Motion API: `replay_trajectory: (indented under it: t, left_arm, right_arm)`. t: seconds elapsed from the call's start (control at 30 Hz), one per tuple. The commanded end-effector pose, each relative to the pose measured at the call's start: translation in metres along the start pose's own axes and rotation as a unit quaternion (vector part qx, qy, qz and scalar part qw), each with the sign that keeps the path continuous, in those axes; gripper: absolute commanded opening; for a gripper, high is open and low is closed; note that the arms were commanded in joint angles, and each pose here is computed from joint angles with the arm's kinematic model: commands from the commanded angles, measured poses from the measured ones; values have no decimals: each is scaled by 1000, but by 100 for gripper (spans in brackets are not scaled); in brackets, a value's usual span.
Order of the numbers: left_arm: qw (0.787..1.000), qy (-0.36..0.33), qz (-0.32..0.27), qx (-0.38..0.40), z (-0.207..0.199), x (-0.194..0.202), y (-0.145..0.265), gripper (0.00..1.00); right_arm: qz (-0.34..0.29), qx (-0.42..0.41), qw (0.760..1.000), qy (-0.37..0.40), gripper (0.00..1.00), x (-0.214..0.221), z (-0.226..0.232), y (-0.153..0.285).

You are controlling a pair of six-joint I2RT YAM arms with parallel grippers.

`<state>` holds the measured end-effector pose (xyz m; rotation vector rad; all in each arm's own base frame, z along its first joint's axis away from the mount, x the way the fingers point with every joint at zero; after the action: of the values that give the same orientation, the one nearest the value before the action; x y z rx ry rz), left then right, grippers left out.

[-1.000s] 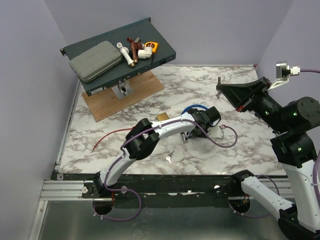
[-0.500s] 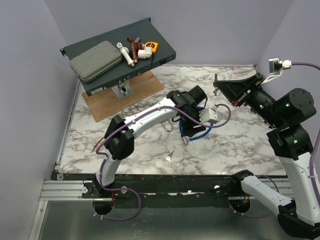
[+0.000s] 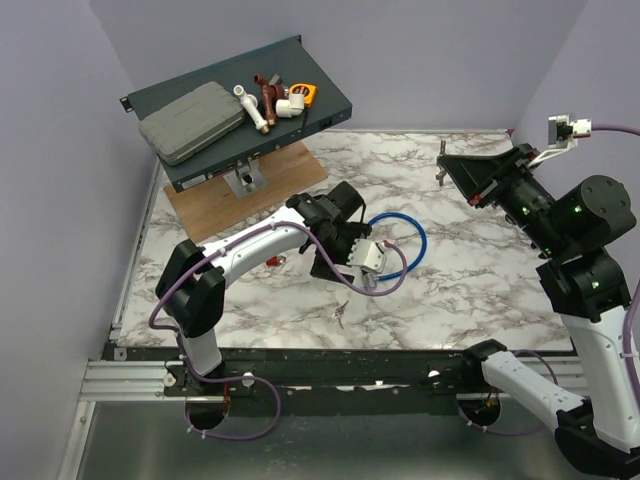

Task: Unlock with the key
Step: Move the lock to the center of the board.

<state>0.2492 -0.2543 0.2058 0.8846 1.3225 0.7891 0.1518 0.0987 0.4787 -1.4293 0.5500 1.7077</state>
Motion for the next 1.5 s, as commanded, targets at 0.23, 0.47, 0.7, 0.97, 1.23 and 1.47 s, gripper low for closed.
replay_trajectory:
  t: [0.23,0.47,0.7,0.97,1.23,1.47]
  left_arm:
    - [963,-266,8,-29,32,-28,-29,90]
    - [950,-311,15,-26,41,-40,-54,78]
    - [944,-326,1,46,37,-57,-65,75]
    - [924,-356,34,132,24,-56,-80,71]
    - [930,-333,40,151,20,-67,-93,51]
    - [934,-328,48,136,18,-65,-108,51]
  right_arm:
    - [15,83,996,4,1,9,-17,-7]
    - [22,95,995,1,1,13,-21,-13]
    - [32,99,995,-8,1,19,-24,-18]
    - [32,93,995,-17,1,19,-23,-18]
    - [32,84,996,-24,1,18,-21,-19]
    - [33,79,996,-25,1,18,-19,-17]
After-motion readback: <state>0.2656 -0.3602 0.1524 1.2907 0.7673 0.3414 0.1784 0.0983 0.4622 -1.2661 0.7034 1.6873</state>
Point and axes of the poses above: each gripper's point midway between its finger pads, its own y axis back along the fingers, its own z axis along the line the jaws close on, x = y × z, the point moved 10 cm from there along y, back along the fingers, and after that the axes turned 15 degrees about y, right-handed, at the moved point
